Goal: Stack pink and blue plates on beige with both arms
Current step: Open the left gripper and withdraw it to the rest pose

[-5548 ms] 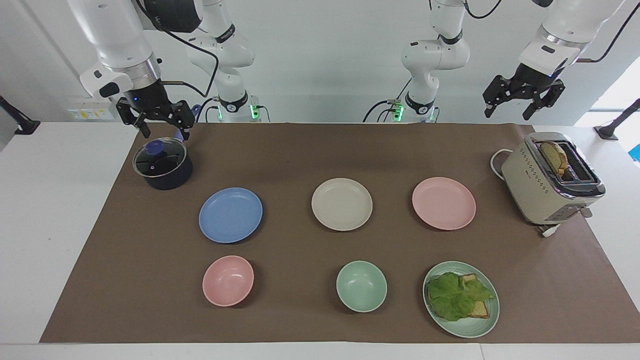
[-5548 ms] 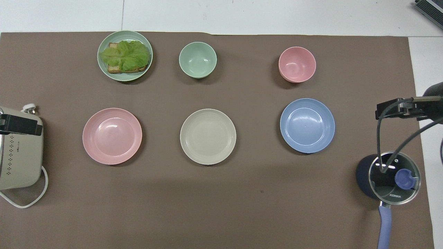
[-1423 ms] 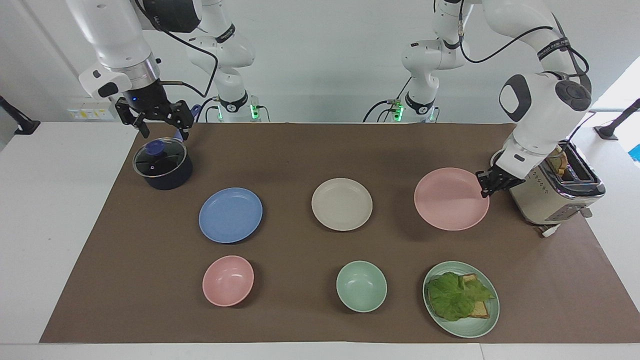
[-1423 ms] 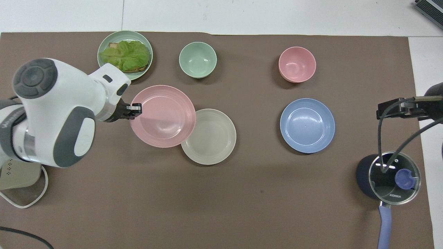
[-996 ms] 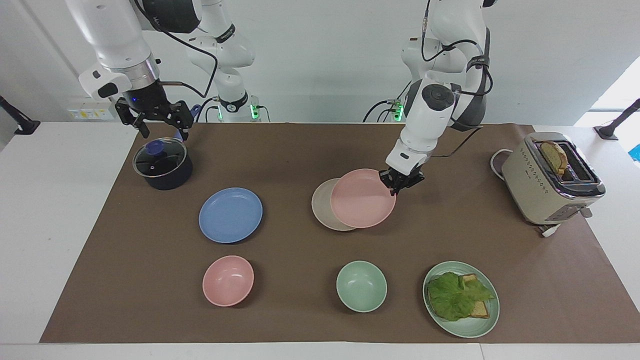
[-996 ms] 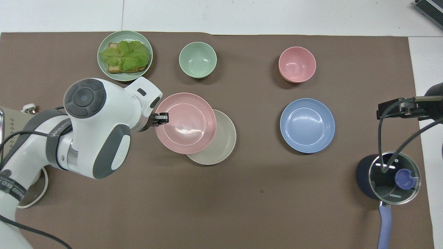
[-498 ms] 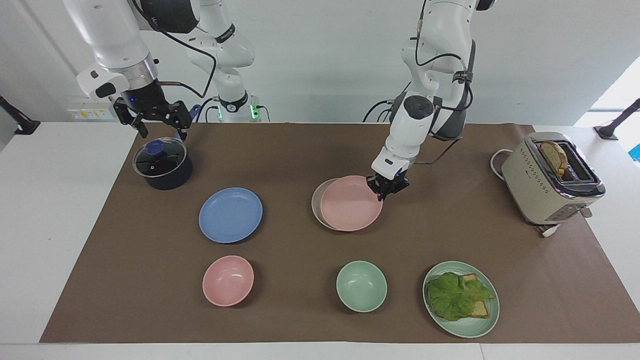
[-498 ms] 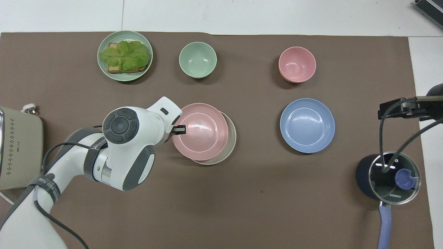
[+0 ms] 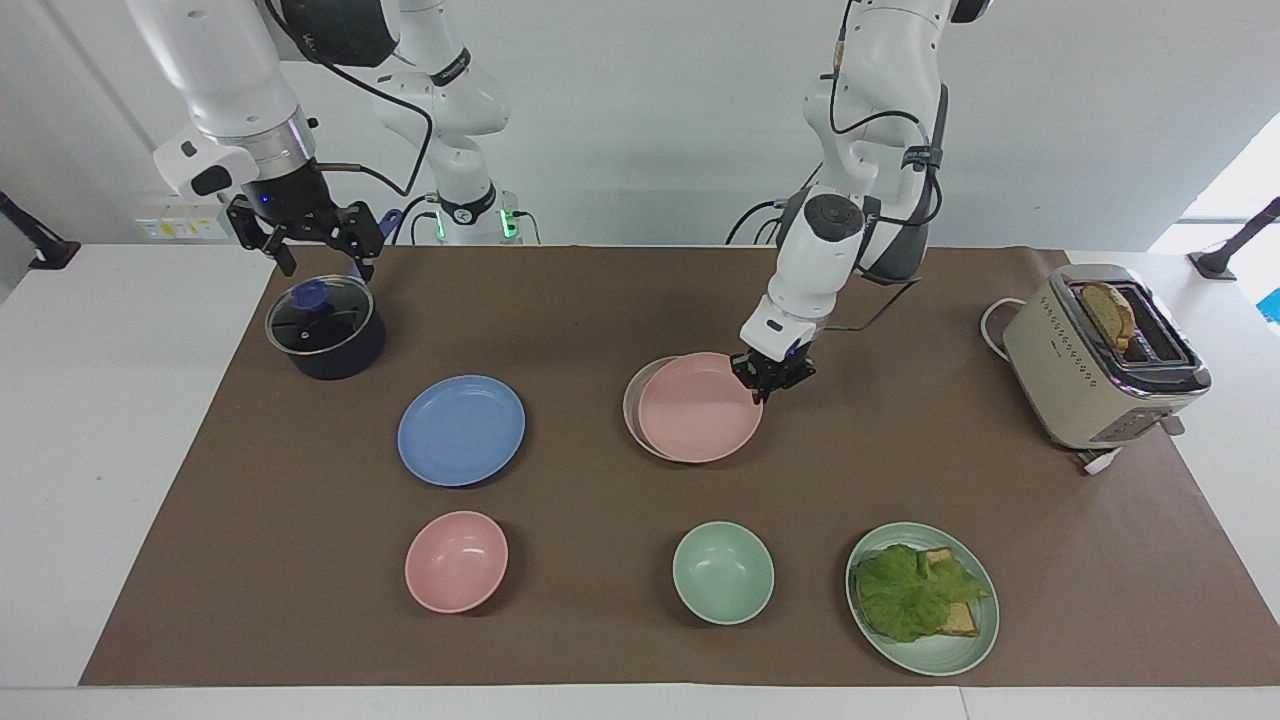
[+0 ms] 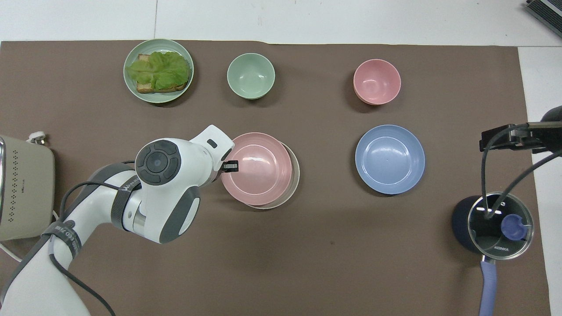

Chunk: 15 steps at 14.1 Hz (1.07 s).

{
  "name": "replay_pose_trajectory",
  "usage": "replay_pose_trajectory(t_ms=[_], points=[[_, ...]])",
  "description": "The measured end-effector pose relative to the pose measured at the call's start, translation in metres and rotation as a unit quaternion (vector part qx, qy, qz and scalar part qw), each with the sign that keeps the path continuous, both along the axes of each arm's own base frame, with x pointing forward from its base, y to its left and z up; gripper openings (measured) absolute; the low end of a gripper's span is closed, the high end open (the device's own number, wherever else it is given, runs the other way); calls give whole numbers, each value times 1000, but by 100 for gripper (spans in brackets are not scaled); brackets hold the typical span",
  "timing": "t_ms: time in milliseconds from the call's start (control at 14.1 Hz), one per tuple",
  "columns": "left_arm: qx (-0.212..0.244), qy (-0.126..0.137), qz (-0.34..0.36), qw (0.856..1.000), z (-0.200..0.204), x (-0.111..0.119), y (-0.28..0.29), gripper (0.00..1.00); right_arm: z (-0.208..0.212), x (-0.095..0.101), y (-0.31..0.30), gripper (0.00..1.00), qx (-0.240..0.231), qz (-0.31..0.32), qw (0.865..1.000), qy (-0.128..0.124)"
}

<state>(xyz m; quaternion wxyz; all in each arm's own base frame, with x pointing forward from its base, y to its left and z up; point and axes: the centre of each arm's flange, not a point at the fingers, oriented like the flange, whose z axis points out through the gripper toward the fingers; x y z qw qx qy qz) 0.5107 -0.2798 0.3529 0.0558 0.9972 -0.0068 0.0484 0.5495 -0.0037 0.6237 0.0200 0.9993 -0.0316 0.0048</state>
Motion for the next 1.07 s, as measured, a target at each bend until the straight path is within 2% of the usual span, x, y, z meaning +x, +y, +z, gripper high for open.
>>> replay_pose_trajectory(t_ms=[356,498,711,782,1067], points=[[-1,-2,-2,1000,-5,-2,-1,5,0,0,0,100,0,0,1000,0],[0,-1,-1,1000,-5,-2,-1,8,0,0,-1,100,0,-1,1000,0],[0,0,0,1000,-6,-1,0,38,0,0,-1,100,0,-1,1000,0],[0,-1,0,1000,-6,-1,1,53,0,0,-1,100,0,-1,1000,0],[0,-3,7,1000,-4,4,8,98,0,0,-1,100,0,-1,1000,0]])
